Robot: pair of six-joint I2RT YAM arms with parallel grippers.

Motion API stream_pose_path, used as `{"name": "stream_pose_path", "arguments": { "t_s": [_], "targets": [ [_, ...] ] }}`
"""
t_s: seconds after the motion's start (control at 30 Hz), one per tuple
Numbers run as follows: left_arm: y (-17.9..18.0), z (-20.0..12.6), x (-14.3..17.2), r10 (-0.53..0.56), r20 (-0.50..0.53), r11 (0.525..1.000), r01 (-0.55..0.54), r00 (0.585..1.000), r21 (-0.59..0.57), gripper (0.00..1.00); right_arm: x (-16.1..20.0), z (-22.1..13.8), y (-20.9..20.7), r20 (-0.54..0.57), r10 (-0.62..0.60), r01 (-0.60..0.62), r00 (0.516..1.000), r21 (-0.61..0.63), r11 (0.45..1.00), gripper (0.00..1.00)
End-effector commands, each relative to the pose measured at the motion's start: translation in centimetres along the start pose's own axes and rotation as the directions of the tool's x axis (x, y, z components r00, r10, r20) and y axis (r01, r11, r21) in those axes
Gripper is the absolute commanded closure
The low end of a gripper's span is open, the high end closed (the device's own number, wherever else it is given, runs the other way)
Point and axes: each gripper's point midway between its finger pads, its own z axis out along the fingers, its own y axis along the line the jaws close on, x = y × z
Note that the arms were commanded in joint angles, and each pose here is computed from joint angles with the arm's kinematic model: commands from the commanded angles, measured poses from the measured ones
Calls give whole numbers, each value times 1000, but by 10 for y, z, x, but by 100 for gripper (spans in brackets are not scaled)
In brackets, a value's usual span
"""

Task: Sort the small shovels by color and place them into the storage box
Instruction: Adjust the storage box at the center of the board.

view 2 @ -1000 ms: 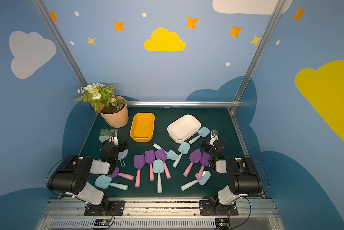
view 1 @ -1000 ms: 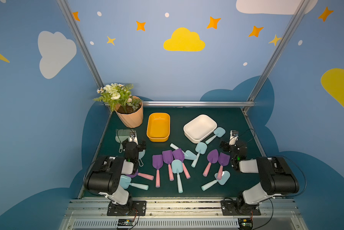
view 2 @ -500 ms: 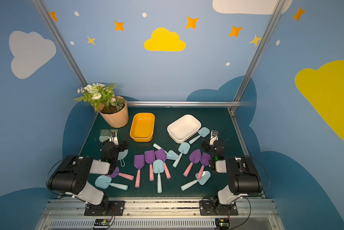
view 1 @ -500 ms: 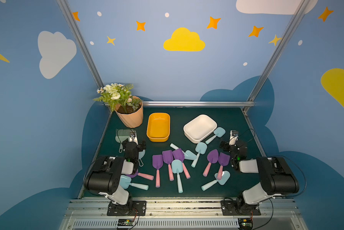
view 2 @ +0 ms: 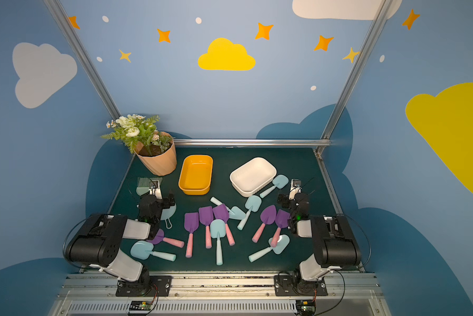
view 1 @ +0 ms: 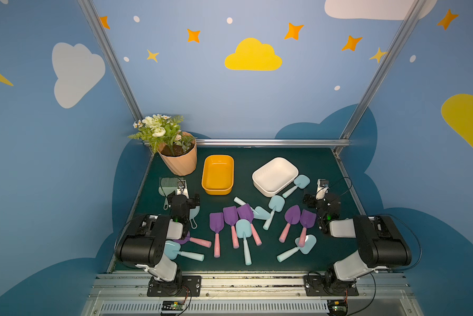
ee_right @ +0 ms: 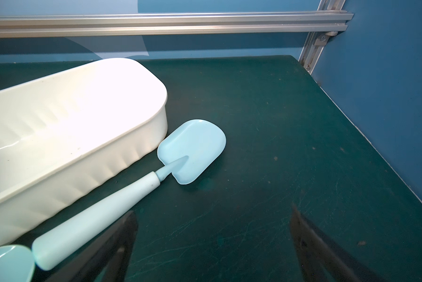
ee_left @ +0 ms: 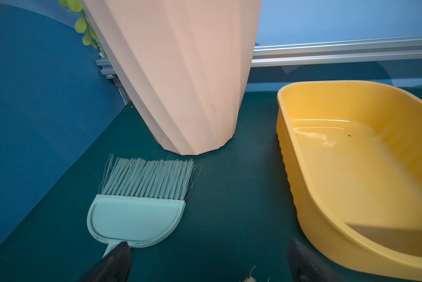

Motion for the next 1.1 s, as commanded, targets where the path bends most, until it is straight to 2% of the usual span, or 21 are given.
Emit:
{"name": "stream_pose_path", "arguments": {
  "t_s": [0.0, 0.17, 0.27, 0.33, 0.37, 0.53, 0.7, 0.77, 0.8, 0.83, 0.97, 1.07],
  "targets": [
    [-2, 2, -2, -3, 0, 1000, 3, 1000, 11, 0, -4, 0, 1, 8, 9, -9, 1000, -12, 1000, 1],
    [-2, 1, -4, -1, 11, 1000, 1, 1000, 6, 3, -9, 0, -1, 8, 11, -11, 1000, 7, 1000, 2],
    [-4, -3, -5, 20, 30, 1000, -20, 999, -11, 3, -22, 0, 0, -59, 9, -8, 998, 3, 1000, 6],
    [-5, -6, -7, 24, 51, 1000, -24, 998, -16, 8, -32, 0, 6, -99, -13, 10, 995, -36, 999, 6],
    [-5, -9, -8, 26, 67, 1000, -25, 997, -16, 10, -42, -2, 12, -91, -36, 30, 995, -70, 997, 6],
    [-7, -18, -11, 35, 108, 999, -35, 994, -7, 17, -105, -24, 27, 20, -94, 95, 995, -72, 993, 6],
    [-7, -18, -14, 29, 107, 1000, -29, 994, -4, 19, -143, -42, 52, 4, -176, 175, 984, -119, 977, 4],
    [-4, -18, -30, 68, 91, 997, -63, 994, -54, 17, -151, -49, 62, 18, -189, 190, 982, -150, 970, 3],
    [-10, -18, -44, 89, 55, 995, -87, 995, -43, 17, -155, -51, 65, 27, -191, 193, 981, -158, 968, 3],
    [-20, -20, -54, 135, -13, 991, -134, 991, 18, 17, -158, -53, 68, 30, -190, 192, 981, -164, 968, 3],
    [-31, -34, -134, 164, 137, 983, -173, 977, 55, 17, -164, -58, 76, -8, -143, 139, 990, -188, 972, 3],
    [-27, -50, -163, 162, 66, 985, -165, 985, 44, 18, -163, -62, 75, -105, -76, 58, 992, -167, 984, 5]
  ]
}}
